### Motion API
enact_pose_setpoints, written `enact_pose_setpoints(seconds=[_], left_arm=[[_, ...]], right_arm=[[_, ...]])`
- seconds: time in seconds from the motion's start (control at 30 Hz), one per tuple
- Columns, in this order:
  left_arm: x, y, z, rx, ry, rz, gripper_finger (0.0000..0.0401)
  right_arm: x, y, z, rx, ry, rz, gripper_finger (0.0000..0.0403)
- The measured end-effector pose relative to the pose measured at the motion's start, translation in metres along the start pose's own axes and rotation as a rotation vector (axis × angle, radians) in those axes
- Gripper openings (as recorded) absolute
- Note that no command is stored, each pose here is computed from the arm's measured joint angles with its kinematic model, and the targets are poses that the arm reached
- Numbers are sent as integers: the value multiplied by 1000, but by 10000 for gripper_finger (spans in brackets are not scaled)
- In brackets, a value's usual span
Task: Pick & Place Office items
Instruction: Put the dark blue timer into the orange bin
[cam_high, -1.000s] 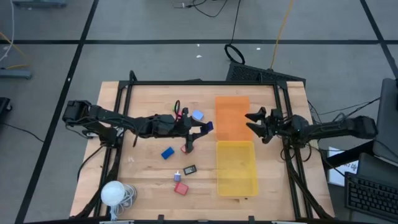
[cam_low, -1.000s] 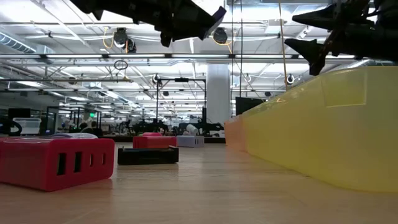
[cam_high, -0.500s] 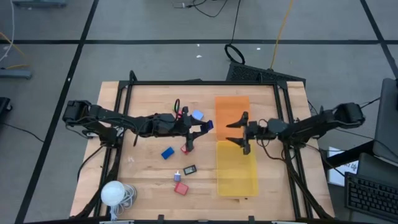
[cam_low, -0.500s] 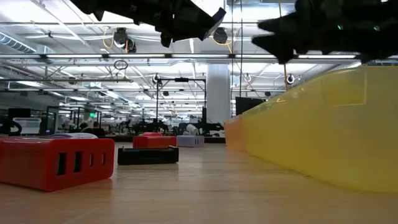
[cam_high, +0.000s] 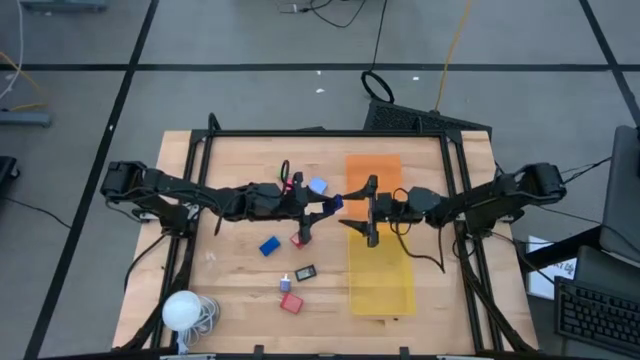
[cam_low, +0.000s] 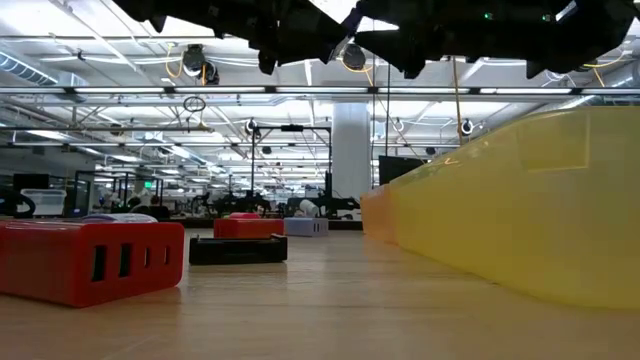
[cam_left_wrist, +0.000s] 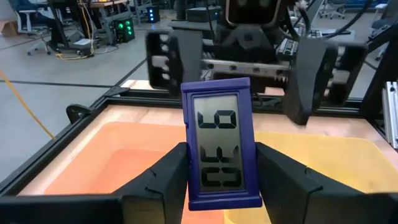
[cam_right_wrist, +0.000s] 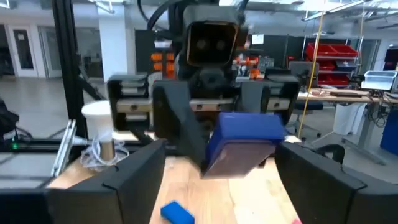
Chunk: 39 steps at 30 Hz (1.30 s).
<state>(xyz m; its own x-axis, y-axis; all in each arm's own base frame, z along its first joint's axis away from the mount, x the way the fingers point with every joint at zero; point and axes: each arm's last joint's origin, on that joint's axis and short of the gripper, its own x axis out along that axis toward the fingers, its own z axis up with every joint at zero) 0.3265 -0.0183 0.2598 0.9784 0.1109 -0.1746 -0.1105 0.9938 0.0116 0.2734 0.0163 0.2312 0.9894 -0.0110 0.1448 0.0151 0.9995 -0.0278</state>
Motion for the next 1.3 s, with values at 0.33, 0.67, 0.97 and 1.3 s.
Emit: enact_pose_setpoints(seconds=[0.33,0.67,0.97,1.3], left_arm=[[0,-3,3,12,-28,-57,151],[-1,-6,5,29,-49,-68,183],[-1,-6,5,31,-48,-67,90],[-1,-6,-1,-39,16,-63,17]], right_arm=[[9,-6,10,15,-14,-17,304],[9,-10,10,70,-13,62,259],[9,-10,8,47,9,62,142],[9,-10,3,36,55,62,61]])
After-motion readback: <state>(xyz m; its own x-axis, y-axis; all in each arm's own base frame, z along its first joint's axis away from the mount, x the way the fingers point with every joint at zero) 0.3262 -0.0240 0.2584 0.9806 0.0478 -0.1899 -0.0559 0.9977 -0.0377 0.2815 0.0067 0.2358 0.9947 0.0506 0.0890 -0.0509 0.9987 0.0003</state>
